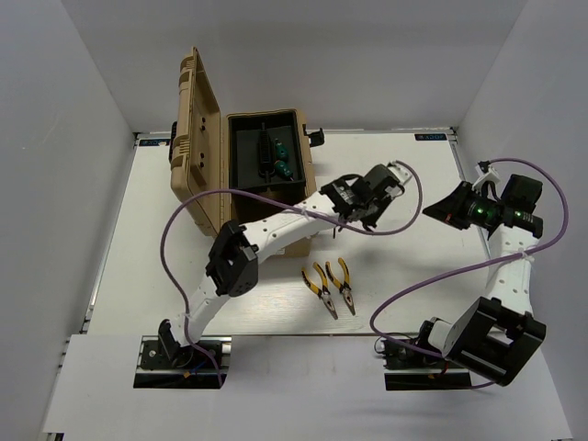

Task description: Sort the tools into containers

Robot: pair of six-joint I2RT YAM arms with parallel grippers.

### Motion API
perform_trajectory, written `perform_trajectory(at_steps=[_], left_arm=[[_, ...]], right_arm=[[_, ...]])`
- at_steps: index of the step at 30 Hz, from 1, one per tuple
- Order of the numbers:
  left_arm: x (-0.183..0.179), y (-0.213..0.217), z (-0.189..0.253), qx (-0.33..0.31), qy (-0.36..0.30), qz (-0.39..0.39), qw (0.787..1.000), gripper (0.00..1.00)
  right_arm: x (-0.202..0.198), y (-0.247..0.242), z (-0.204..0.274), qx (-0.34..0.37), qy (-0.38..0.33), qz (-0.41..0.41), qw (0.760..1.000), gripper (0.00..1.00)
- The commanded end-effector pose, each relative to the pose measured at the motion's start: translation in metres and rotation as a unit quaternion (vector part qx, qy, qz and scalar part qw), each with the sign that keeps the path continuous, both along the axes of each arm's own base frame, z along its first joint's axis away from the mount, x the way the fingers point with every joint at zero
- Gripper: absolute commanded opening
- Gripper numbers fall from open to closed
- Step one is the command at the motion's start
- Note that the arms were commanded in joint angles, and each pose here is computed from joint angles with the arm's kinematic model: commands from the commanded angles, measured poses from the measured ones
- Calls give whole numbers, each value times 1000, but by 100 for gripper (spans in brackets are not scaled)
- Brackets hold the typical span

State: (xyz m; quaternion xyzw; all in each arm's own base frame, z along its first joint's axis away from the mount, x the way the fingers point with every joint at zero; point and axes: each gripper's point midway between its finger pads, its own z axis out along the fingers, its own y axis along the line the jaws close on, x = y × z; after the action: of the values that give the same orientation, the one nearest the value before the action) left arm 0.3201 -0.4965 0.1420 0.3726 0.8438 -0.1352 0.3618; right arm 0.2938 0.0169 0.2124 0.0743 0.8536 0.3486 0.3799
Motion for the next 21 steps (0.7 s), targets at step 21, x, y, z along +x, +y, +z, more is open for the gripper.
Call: perform_trajectory(at_steps=[21], left_arm=[[123,253,167,-22,-188,350,917,0]], right_arm=[[-5,11,16,2,-55,34,998,10]])
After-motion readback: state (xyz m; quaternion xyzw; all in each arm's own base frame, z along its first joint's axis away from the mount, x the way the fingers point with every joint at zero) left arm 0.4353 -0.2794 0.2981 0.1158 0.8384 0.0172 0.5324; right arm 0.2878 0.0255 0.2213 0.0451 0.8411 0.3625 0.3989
